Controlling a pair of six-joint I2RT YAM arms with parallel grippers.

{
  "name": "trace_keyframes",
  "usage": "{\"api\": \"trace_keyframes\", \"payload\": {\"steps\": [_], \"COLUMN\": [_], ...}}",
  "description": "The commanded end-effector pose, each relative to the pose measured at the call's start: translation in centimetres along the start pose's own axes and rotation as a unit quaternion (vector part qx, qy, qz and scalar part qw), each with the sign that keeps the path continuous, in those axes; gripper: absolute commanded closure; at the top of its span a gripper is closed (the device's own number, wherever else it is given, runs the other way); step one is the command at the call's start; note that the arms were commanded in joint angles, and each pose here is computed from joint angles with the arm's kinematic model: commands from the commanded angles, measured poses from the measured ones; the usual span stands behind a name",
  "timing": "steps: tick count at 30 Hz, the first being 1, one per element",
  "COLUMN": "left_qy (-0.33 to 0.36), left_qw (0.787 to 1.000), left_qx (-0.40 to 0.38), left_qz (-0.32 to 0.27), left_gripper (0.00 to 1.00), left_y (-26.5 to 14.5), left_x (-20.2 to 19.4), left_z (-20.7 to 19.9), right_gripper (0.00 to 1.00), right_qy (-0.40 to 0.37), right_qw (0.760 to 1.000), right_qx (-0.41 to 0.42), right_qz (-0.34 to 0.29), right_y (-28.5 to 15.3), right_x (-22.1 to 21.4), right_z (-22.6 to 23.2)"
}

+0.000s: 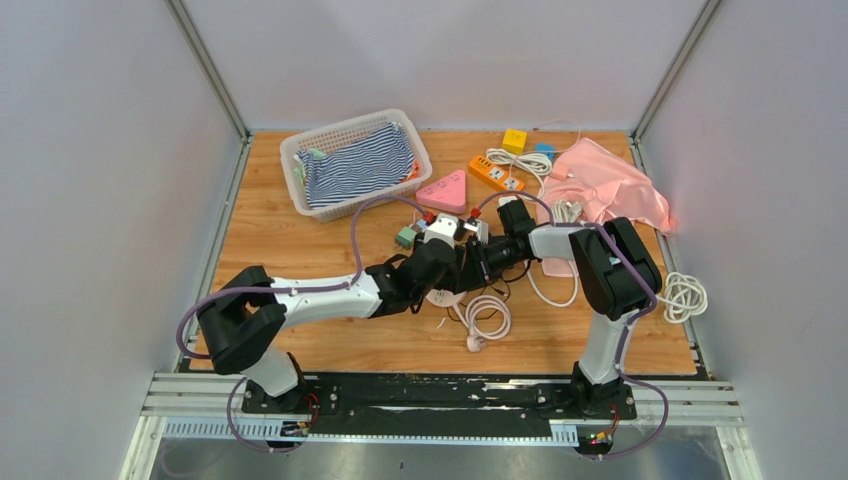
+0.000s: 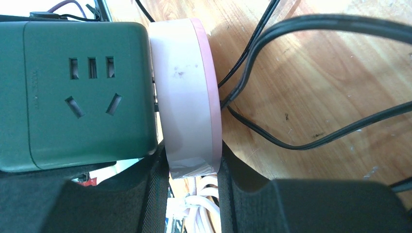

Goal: Pull the plug off the socket
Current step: Remove the plug from the socket.

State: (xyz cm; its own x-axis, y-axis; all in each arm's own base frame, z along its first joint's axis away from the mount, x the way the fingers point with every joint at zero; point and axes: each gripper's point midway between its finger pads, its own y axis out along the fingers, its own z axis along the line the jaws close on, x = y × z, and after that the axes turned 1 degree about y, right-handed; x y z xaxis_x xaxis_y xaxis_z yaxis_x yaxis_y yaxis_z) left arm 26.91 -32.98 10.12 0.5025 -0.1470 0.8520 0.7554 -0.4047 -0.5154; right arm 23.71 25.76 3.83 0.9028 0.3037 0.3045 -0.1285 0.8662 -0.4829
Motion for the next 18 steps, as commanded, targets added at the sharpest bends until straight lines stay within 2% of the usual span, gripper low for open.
{"api": "trace_keyframes", "payload": {"steps": [1, 4, 10, 18], "left_qy": [-0.057, -0.082, -0.067, -0.041], "left_qw": [0.998, 0.996, 0.997, 0.998], "left_qx": [-0.009, -0.015, -0.003, -0.029], "left_qz": [0.024, 0.034, 0.025, 0.030], "left_gripper": [1.00, 1.00, 1.00, 1.00], "left_y": [-0.2, -0.2, -0.5, -0.4], "left_x": [-1.6, -1.9, -1.5, -1.6], "left_z": [0.5, 1.4, 2.4, 0.2], "right_gripper": [0.98, 0.98, 0.98, 0.98], "right_qy": [-0.031, -0.030, -0.030, -0.033], "right_qw": [0.993, 0.993, 0.993, 0.993], "right_qx": [-0.116, -0.116, -0.114, -0.114], "right_qz": [0.016, 0.015, 0.015, 0.014], "right_y": [0.2, 0.2, 0.2, 0.2], "right_x": [-1.1, -1.0, -1.0, -0.9], "right_z": [-5.2, -5.2, -5.1, -5.0]}}
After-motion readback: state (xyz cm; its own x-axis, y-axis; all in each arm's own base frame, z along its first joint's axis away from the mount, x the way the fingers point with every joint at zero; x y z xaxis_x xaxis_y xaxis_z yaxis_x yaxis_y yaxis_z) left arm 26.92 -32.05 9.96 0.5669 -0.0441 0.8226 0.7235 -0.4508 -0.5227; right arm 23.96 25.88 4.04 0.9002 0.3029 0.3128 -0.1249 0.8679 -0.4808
